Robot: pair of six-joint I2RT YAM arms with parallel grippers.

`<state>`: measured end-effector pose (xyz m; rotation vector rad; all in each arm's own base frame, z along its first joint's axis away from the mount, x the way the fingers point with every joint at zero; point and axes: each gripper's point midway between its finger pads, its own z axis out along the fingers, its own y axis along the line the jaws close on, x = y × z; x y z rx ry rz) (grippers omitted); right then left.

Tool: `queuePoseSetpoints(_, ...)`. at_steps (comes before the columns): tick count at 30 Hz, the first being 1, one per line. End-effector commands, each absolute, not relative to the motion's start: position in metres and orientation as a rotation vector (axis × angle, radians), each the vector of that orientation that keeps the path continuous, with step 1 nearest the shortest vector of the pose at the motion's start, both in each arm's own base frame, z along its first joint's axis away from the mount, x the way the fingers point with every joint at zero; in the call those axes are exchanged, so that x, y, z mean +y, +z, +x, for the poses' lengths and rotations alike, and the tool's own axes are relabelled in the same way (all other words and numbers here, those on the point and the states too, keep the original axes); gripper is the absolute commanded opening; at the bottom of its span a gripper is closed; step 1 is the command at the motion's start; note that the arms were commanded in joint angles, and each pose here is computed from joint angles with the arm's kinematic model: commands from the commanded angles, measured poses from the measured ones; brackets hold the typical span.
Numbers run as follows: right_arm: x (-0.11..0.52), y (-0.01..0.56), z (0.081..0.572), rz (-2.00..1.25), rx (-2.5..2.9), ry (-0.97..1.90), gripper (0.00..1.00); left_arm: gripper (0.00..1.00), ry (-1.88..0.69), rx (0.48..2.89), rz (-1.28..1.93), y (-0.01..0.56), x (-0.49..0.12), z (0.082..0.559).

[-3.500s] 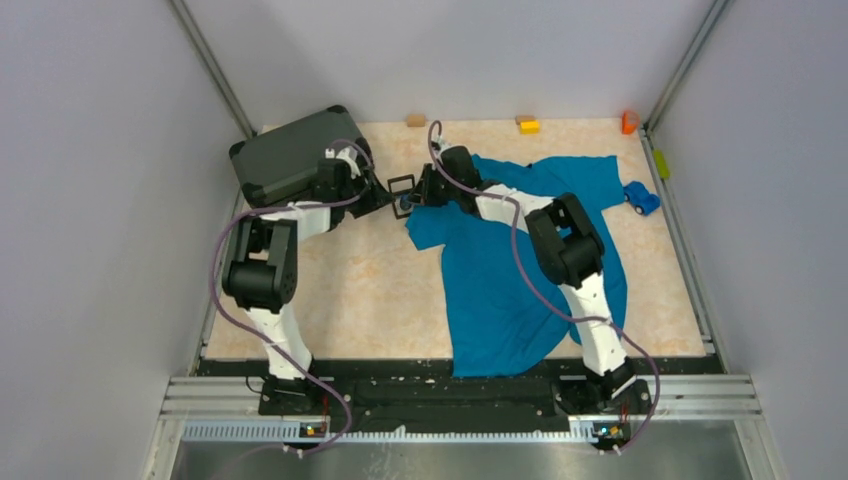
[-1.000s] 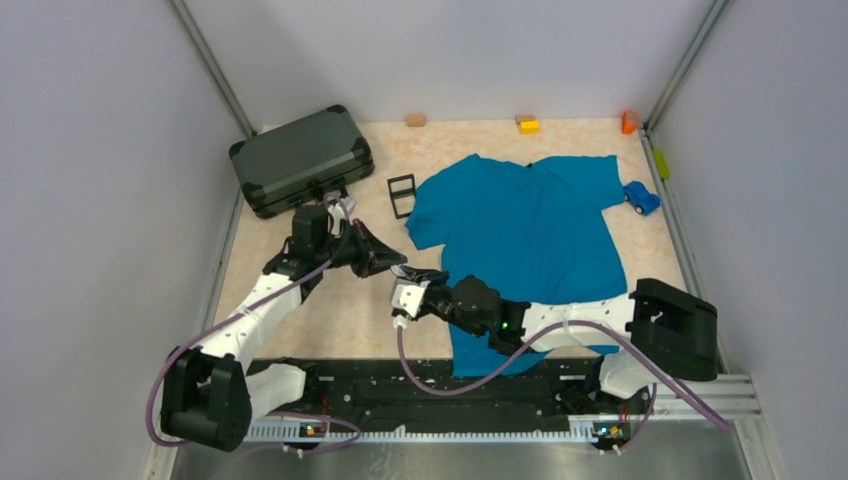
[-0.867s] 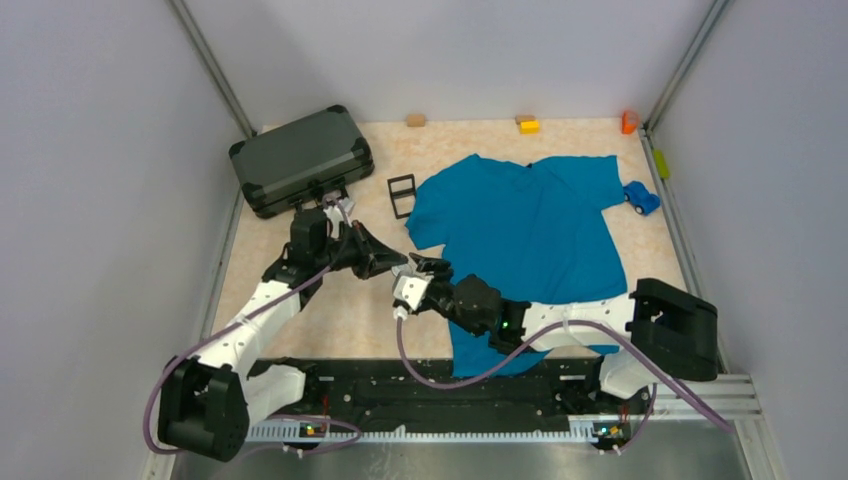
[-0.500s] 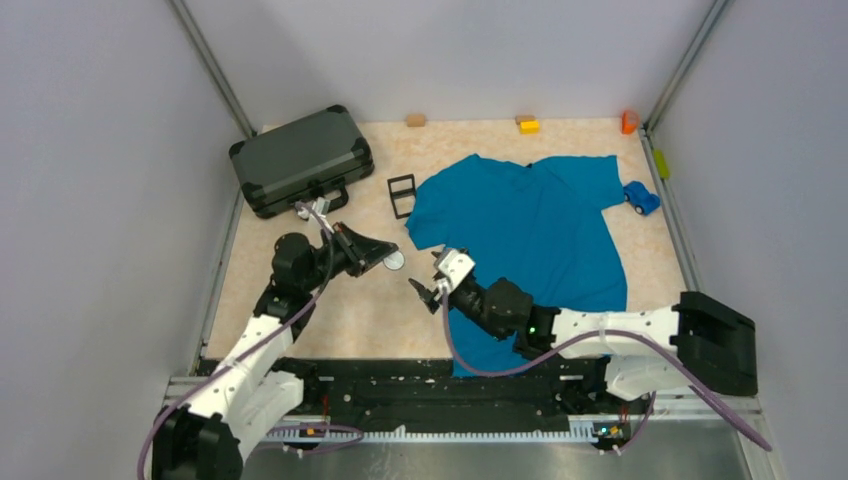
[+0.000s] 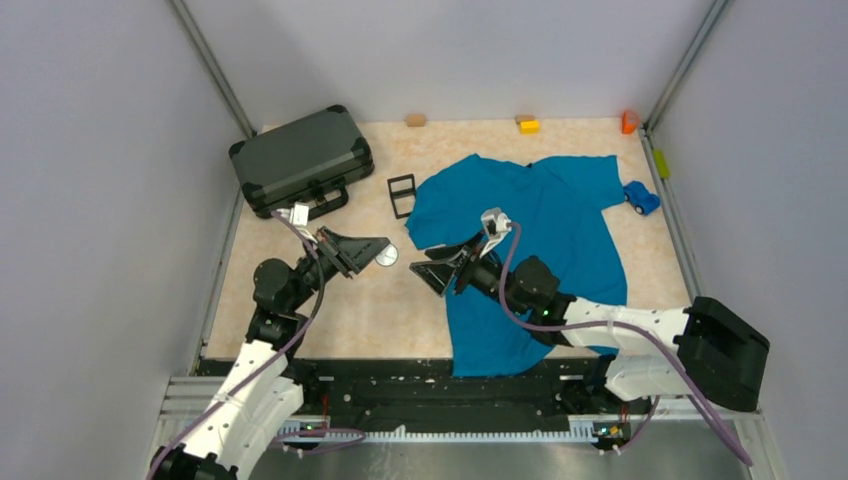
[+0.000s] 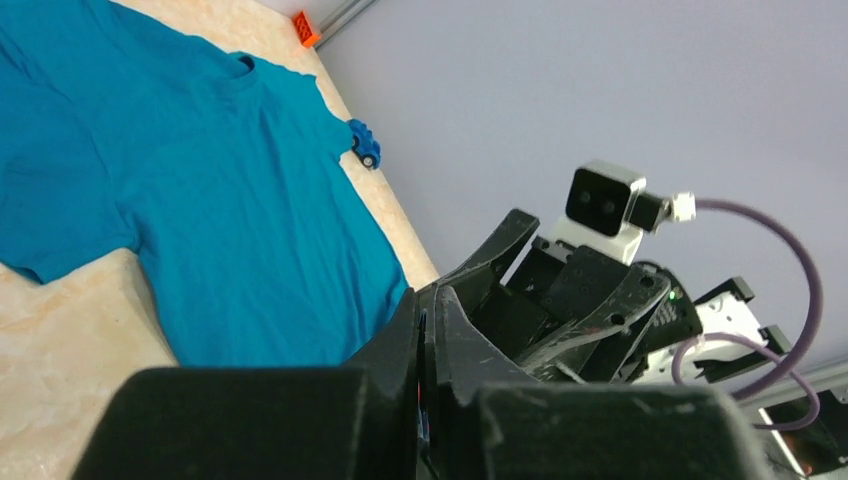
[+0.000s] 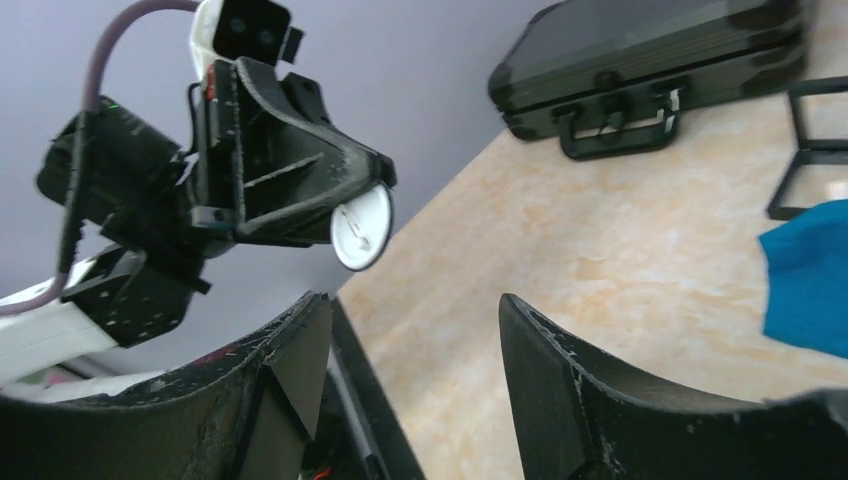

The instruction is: Pin the brooch onto the clothing

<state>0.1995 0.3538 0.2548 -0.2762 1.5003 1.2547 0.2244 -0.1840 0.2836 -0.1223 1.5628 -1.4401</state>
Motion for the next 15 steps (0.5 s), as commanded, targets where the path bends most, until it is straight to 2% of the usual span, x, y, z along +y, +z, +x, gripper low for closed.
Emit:
queuePoseSetpoints(1,0.369,0.300,0.182,-0.355,1.427,1.520,0.61,0.00,-1.435,1.538,0.040,0.298,-0.191,0.212)
queuePoseSetpoints(9,0.388,0.294,0.171,-0.551,1.462,1.601,0.47,0.00,-1.475,1.538,0.147,0.304,-0.199,0.202)
queuePoseSetpoints(15,0.393,0.293,0.172,-0.559,1.459,1.621,0.41,0.00,-1.505,1.540,0.202,0.307,-0.203,0.195)
